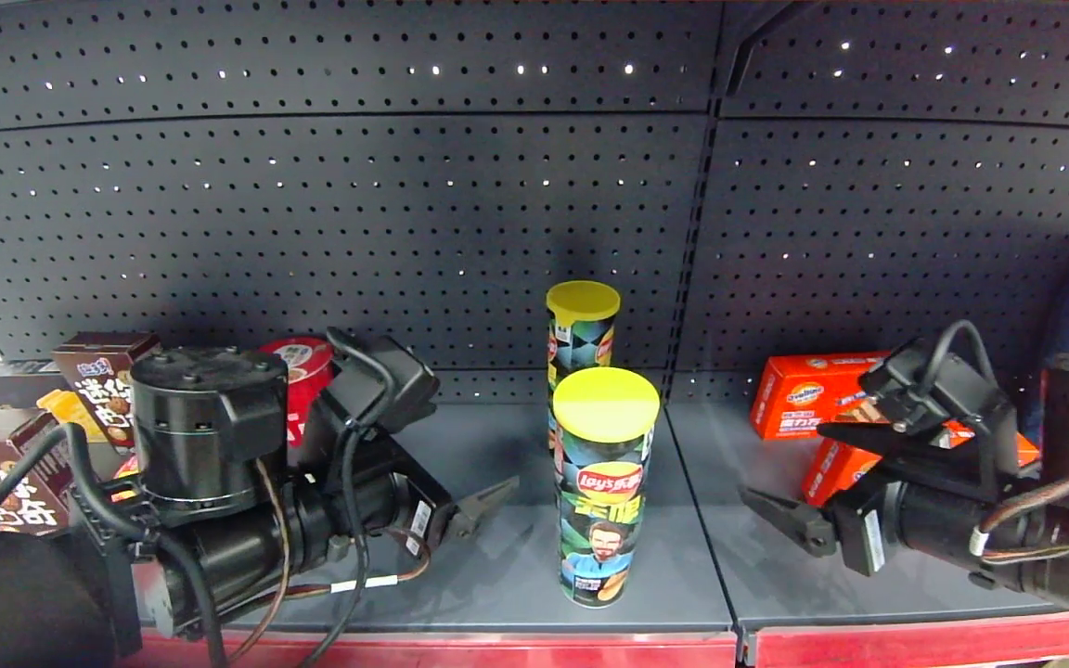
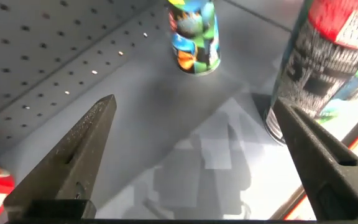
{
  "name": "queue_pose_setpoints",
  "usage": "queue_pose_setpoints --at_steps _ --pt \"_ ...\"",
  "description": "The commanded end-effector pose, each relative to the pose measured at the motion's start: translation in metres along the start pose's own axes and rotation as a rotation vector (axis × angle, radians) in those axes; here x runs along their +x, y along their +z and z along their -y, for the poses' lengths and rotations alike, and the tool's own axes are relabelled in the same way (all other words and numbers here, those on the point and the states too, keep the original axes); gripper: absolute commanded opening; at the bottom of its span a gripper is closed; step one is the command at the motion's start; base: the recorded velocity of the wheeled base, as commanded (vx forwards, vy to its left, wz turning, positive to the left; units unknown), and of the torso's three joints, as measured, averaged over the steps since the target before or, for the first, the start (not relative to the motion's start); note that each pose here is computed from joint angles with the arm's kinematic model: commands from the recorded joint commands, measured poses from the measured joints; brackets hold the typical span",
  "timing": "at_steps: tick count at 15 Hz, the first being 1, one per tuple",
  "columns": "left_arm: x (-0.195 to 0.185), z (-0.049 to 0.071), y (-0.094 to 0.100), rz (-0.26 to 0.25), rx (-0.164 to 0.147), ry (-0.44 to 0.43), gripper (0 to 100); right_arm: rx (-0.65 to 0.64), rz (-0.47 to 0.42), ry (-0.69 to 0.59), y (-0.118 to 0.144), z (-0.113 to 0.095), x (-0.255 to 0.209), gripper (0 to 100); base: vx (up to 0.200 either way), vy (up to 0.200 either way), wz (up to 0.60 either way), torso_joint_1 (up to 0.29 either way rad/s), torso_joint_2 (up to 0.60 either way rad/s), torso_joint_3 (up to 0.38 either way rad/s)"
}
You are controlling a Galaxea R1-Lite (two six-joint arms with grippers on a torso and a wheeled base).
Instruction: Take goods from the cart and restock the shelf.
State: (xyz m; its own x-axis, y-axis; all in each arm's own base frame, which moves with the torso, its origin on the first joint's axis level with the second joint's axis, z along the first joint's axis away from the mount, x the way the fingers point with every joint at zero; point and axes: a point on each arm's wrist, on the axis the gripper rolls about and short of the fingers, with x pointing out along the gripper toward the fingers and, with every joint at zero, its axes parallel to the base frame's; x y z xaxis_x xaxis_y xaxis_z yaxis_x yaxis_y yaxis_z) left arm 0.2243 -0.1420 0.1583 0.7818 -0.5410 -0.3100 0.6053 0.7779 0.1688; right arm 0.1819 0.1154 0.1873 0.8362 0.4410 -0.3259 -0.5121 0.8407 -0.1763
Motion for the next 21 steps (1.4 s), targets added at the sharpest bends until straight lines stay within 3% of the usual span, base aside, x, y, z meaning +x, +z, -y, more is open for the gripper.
queue_pose_setpoints --at_steps 1,3,6,10,12,16,19,21 --pt "-0.012 -0.005 0.009 0.045 -0.004 0.024 100 0.016 0.064 -0.046 -0.004 0.008 -0.040 100 0.000 0.000 0.00 0.000 0.00 0.000" --pt "-0.024 -0.010 0.015 0.084 -0.021 0.051 100 0.028 0.095 -0.084 -0.011 0.013 -0.061 100 0.000 0.000 0.00 0.000 0.00 0.000" --pt "-0.058 -0.022 0.015 0.135 -0.072 0.145 100 0.047 0.151 -0.152 -0.016 0.020 -0.091 100 0.000 0.000 0.00 0.000 0.00 0.000" --pt "-0.116 -0.049 -0.002 0.190 -0.094 0.331 100 0.080 0.238 -0.294 -0.025 0.029 -0.126 100 0.000 0.000 0.00 0.000 0.00 0.000" --pt "-0.144 -0.054 -0.008 0.233 -0.093 0.413 100 0.088 0.260 -0.352 -0.046 0.025 -0.144 100 0.000 0.000 0.00 0.000 0.00 0.000" --pt "-0.186 -0.037 -0.026 0.303 -0.084 0.520 100 0.116 0.231 -0.526 -0.100 0.008 -0.176 100 0.000 0.000 0.00 0.000 0.00 0.000" --pt "-0.203 -0.021 -0.048 0.317 -0.088 0.570 100 0.128 0.238 -0.614 -0.127 -0.011 -0.197 100 0.000 0.000 0.00 0.000 0.00 0.000" --pt "-0.210 -0.007 -0.068 0.329 -0.114 0.562 100 0.135 0.235 -0.655 -0.148 -0.024 -0.205 100 0.000 0.000 0.00 0.000 0.00 0.000"
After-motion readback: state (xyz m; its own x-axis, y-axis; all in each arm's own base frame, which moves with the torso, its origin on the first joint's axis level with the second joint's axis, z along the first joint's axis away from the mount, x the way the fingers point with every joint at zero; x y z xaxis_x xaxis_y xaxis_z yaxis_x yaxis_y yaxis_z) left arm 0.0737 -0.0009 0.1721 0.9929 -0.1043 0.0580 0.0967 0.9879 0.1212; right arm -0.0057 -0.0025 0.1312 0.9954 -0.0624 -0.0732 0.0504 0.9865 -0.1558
